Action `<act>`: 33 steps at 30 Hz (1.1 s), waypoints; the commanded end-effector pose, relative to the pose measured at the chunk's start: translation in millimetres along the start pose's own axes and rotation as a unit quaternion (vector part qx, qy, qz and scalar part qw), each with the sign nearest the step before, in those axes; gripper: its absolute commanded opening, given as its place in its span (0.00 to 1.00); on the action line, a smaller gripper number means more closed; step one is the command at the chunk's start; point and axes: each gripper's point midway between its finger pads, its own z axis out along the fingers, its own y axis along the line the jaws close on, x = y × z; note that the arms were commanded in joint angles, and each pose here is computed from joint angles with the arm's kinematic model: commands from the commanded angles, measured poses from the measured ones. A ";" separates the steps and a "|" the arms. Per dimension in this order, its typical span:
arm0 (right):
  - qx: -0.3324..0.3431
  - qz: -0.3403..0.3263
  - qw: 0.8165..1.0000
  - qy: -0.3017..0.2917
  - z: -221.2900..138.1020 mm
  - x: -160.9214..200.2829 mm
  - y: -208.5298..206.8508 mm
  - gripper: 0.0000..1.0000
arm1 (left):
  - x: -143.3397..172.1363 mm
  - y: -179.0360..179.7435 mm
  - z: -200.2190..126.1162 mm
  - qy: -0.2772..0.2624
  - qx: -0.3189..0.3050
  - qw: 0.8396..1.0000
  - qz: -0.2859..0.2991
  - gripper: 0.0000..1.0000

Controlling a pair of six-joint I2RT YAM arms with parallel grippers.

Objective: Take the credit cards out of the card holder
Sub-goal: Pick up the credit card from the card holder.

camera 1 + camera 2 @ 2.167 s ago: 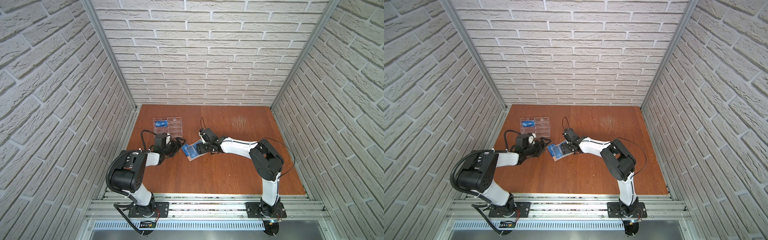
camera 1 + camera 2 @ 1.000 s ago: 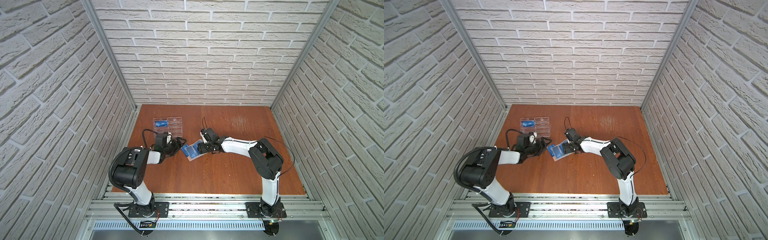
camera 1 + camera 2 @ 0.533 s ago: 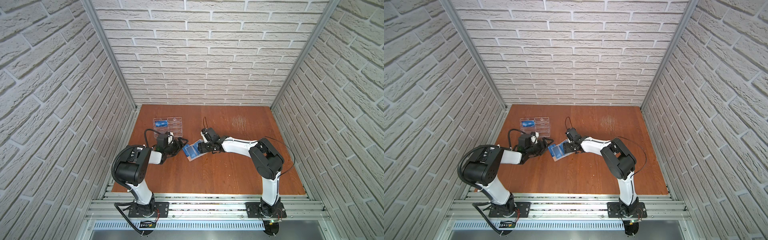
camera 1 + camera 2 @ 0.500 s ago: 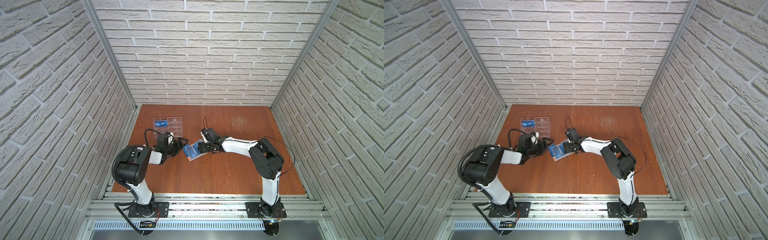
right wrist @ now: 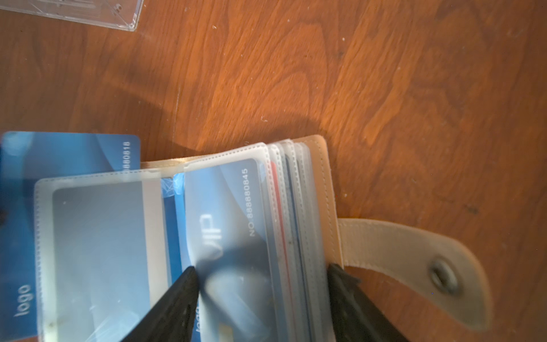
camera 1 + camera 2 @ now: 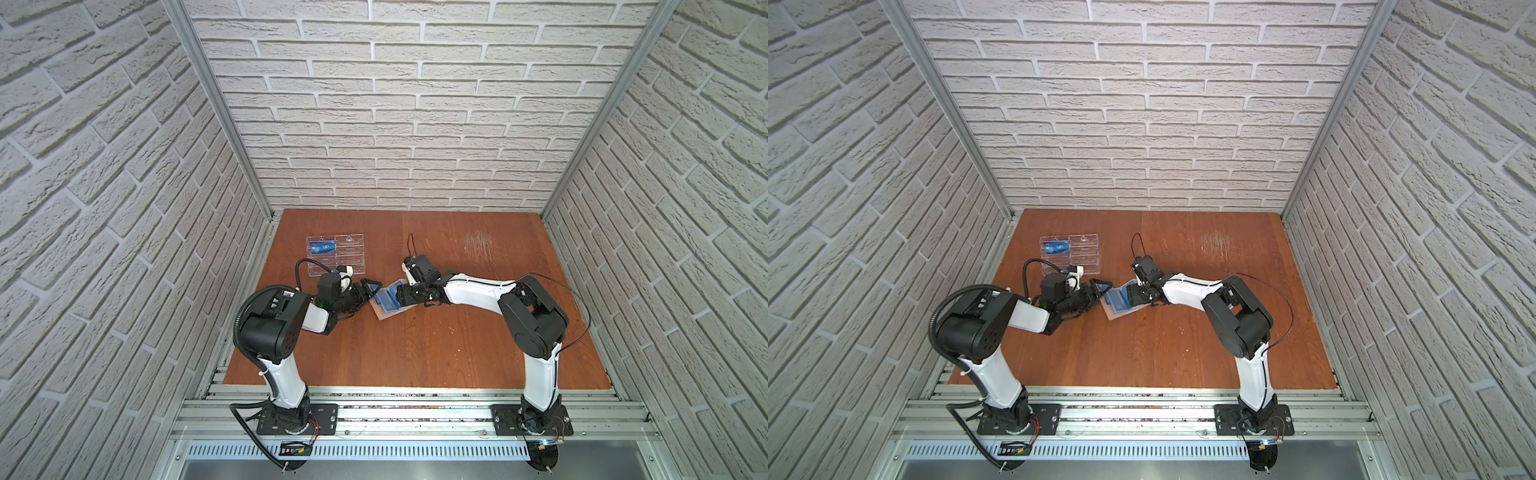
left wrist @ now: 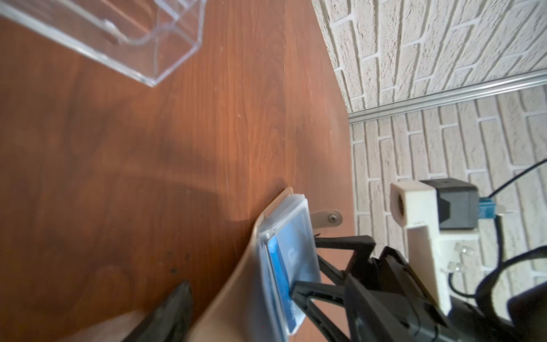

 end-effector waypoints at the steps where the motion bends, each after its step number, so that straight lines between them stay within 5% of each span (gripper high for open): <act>1: -0.014 0.010 0.998 0.062 19.4 40.5 -0.7 0.68 | 14.5 6.9 3.0 0.020 0.003 1.000 -0.008 0.80; 16: -0.011 0.009 0.998 0.066 23.1 44.1 -3.6 0.65 | -12.8 7.2 -11.8 -0.009 -0.003 1.000 -0.007 0.74; 33: -0.016 0.008 0.998 0.067 24.0 44.5 -2.2 0.63 | -23.2 -15.6 -2.9 0.017 0.026 0.997 0.069 0.62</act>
